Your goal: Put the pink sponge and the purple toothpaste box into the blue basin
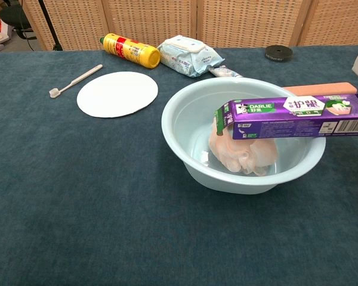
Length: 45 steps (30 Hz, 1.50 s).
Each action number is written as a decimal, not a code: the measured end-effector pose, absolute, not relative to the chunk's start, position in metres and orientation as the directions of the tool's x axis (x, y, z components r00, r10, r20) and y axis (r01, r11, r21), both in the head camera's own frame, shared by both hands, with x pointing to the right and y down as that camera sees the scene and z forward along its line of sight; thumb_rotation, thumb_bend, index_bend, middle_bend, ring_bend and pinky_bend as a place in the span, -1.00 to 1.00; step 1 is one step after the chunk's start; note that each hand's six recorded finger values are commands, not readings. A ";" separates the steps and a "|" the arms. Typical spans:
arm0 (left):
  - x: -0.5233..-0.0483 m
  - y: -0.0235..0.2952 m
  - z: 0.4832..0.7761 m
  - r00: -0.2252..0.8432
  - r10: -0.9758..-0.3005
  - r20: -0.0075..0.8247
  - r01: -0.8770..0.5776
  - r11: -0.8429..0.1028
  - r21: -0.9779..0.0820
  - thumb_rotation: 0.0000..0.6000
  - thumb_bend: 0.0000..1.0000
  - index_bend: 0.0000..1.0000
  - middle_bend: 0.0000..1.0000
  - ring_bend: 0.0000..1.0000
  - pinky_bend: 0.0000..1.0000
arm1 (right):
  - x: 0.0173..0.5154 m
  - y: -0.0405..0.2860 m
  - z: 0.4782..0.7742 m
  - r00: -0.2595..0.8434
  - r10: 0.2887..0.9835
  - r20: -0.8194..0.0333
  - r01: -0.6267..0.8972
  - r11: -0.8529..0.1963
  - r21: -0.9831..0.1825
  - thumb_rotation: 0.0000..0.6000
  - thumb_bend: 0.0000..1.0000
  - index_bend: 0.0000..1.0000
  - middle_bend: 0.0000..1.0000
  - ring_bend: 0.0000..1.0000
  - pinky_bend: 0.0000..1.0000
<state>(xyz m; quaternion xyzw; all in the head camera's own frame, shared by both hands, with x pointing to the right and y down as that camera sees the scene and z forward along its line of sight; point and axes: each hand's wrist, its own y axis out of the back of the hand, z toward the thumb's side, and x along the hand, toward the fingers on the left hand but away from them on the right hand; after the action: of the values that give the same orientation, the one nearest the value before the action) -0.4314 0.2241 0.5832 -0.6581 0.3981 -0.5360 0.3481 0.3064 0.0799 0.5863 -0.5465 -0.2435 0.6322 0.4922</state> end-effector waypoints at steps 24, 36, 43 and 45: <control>-0.428 0.226 0.581 0.118 -0.898 0.425 -0.145 -0.439 -0.887 1.00 -0.41 -0.89 -1.00 -0.77 -0.85 | 0.323 0.087 0.594 0.051 0.881 -0.470 -0.356 -0.423 -0.833 1.00 -0.74 0.37 -0.18 -0.27 -0.07; -0.425 0.227 0.578 0.131 -0.899 0.418 -0.159 -0.435 -0.886 1.00 -0.41 -0.89 -1.00 -0.77 -0.85 | 0.294 0.095 0.584 0.111 0.883 -0.456 -0.329 -0.400 -0.855 1.00 -0.74 0.37 -0.18 -0.27 -0.07; -0.427 0.224 0.570 0.128 -0.908 0.400 -0.196 -0.419 -0.887 1.00 -0.41 -0.89 -1.00 -0.77 -0.85 | 0.254 0.107 0.572 0.186 0.874 -0.448 -0.320 -0.377 -0.869 1.00 -0.74 0.37 -0.18 -0.27 -0.07; -0.429 0.223 0.567 0.127 -0.908 0.399 -0.207 -0.418 -0.884 1.00 -0.41 -0.89 -1.00 -0.77 -0.85 | 0.240 0.112 0.572 0.207 0.869 -0.449 -0.325 -0.371 -0.870 1.00 -0.74 0.37 -0.18 -0.27 -0.07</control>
<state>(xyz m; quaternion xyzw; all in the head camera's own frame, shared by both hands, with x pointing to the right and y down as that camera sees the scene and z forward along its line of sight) -0.4289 0.2227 0.5672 -0.6682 0.4173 -0.5123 0.3419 0.2398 0.1120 0.5718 -0.5856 -0.2323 0.5854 0.5103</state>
